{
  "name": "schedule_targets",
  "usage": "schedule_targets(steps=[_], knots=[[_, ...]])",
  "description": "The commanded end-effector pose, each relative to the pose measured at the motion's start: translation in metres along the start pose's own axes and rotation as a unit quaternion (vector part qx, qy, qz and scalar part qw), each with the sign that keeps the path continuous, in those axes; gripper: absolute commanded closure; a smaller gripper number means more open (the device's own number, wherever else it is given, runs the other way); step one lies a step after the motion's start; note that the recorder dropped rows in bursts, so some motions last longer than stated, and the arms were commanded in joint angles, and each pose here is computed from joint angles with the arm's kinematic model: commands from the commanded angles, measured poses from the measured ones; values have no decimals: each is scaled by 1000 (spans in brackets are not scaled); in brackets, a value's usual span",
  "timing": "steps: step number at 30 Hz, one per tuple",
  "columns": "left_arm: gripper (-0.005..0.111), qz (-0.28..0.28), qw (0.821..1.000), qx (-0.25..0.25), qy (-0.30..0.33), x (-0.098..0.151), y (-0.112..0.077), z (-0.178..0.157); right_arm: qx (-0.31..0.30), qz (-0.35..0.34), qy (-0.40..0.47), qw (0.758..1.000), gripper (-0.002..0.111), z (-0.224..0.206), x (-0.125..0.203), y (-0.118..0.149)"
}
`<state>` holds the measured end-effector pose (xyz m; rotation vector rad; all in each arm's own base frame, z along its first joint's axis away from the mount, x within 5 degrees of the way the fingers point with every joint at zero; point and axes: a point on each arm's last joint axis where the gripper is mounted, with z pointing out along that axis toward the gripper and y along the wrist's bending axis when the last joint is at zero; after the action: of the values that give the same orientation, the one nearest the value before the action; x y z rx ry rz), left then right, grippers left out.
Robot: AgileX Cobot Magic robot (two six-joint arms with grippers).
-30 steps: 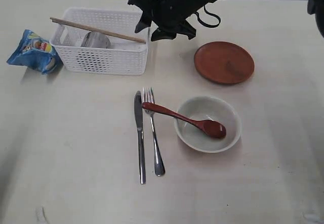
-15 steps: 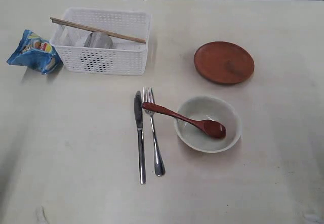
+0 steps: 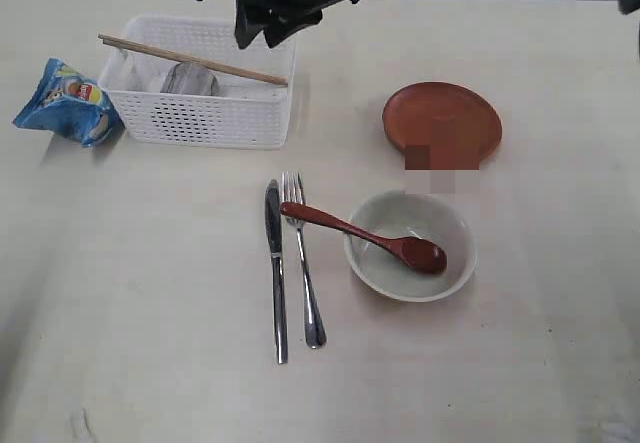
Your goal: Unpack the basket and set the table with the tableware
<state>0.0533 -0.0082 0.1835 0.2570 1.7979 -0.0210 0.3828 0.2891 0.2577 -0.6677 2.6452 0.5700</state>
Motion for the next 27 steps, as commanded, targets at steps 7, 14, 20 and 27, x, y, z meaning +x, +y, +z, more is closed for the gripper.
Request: schedule_targets(steps=[7, 14, 20, 27], knots=[[107, -2, 1000, 3, -5, 0, 0, 0, -14, 34, -177, 983, 107, -110, 45, 0], [107, -2, 1000, 3, -5, 0, 0, 0, -23, 6, -249, 968, 107, -186, 105, 12], [107, -2, 1000, 3, -5, 0, 0, 0, -39, -19, -302, 952, 108, -250, 153, 26], [107, -1, 1000, 3, -5, 0, 0, 0, -44, -39, -347, 936, 108, -289, 202, 30]])
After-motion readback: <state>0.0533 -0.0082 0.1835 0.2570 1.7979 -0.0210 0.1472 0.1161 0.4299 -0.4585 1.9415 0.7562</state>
